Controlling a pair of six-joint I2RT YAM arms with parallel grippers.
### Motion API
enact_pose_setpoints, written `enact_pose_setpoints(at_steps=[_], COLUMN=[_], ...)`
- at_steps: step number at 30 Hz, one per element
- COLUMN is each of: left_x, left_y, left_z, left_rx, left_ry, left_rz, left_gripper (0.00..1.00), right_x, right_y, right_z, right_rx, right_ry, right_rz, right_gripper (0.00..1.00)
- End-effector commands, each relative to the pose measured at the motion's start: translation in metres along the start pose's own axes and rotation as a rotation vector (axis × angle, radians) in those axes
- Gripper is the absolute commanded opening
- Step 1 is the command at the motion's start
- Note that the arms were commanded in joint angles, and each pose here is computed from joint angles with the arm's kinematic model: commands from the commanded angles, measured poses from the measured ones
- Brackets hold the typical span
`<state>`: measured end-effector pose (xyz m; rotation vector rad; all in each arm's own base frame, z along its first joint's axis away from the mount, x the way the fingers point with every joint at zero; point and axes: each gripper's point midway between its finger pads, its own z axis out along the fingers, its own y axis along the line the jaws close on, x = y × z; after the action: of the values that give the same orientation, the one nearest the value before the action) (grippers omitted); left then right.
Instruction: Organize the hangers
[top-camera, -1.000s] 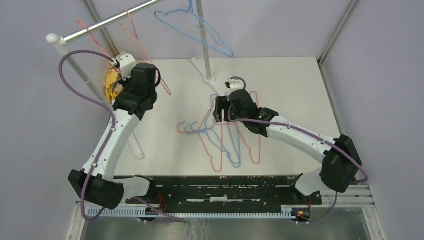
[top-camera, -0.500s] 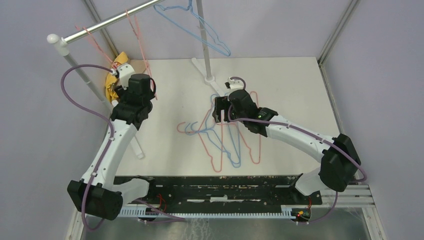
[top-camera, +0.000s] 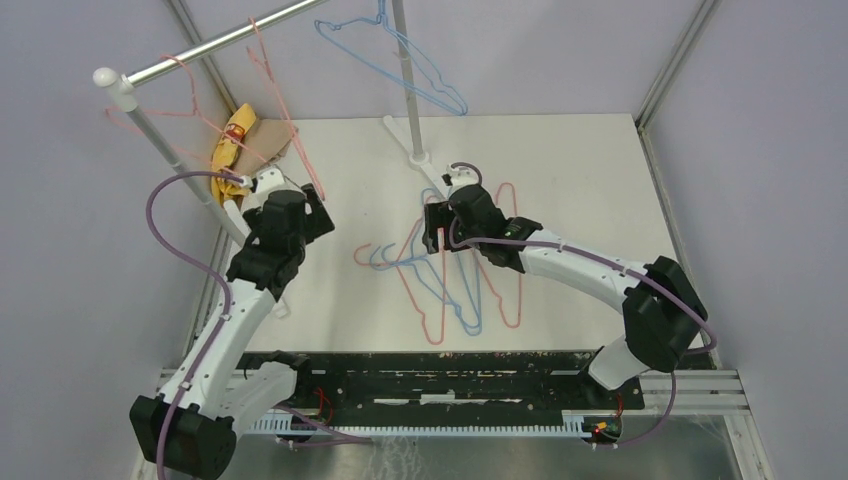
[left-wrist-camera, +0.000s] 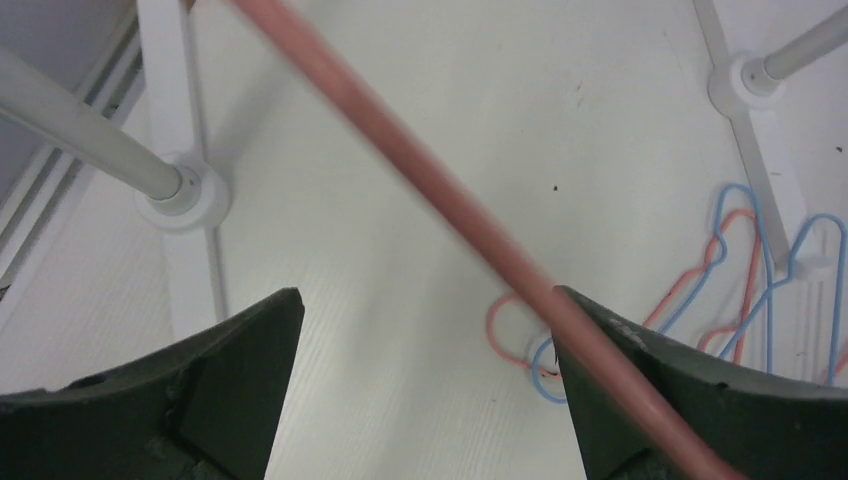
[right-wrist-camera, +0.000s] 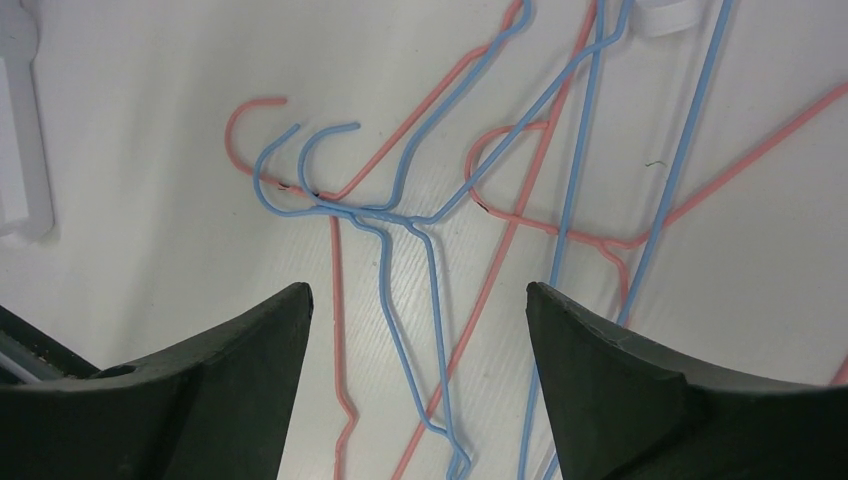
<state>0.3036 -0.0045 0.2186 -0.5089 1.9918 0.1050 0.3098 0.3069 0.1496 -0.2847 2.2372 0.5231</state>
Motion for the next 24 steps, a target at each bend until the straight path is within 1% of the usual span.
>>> enact_pose_setpoints(at_steps=[1, 5, 6, 9, 11, 15, 20, 24], left_x=[0.019, 0.046, 0.052, 0.069, 0.08, 0.099, 0.11, 0.112], left_y=[-0.029, -0.045, -0.048, -0.059, -0.062, -0.065, -0.067, -0.068], left_z=[-0.004, -0.006, -0.006, -0.007, -0.007, -0.007, -0.008, -0.01], left_rx=[0.125, 0.137, 0.14, 0.163, 0.171, 0.184, 0.193, 0.201], left_ry=[0.02, 0.058, 0.068, 0.097, 0.117, 0.146, 0.164, 0.167], left_rz=[-0.05, 0.001, 0.008, 0.02, 0.023, 0.033, 0.046, 0.045], left_gripper=[0.99, 0.99, 0.99, 0.99, 0.99, 0.99, 0.99, 0.99], right_x=[-0.003, 0.012, 0.018, 0.037, 0.052, 0.081, 0.111, 0.132], right_y=[0.007, 0.002, 0.0, -0.002, 0.0, 0.003, 0.01, 0.007], right_z=[0.012, 0.023, 0.026, 0.031, 0.033, 0.029, 0.025, 0.031], right_rx=[-0.029, -0.004, 0.005, -0.007, -0.036, -0.041, -0.054, -0.056], right_ry=[-0.002, 0.059, 0.078, 0.135, 0.167, 0.231, 0.297, 0.341], right_rz=[-0.006, -0.031, -0.04, -0.051, -0.05, -0.095, -0.149, -0.141], right_gripper=[0.85, 0.8, 0.77, 0.63, 0.57, 0.56, 0.56, 0.5])
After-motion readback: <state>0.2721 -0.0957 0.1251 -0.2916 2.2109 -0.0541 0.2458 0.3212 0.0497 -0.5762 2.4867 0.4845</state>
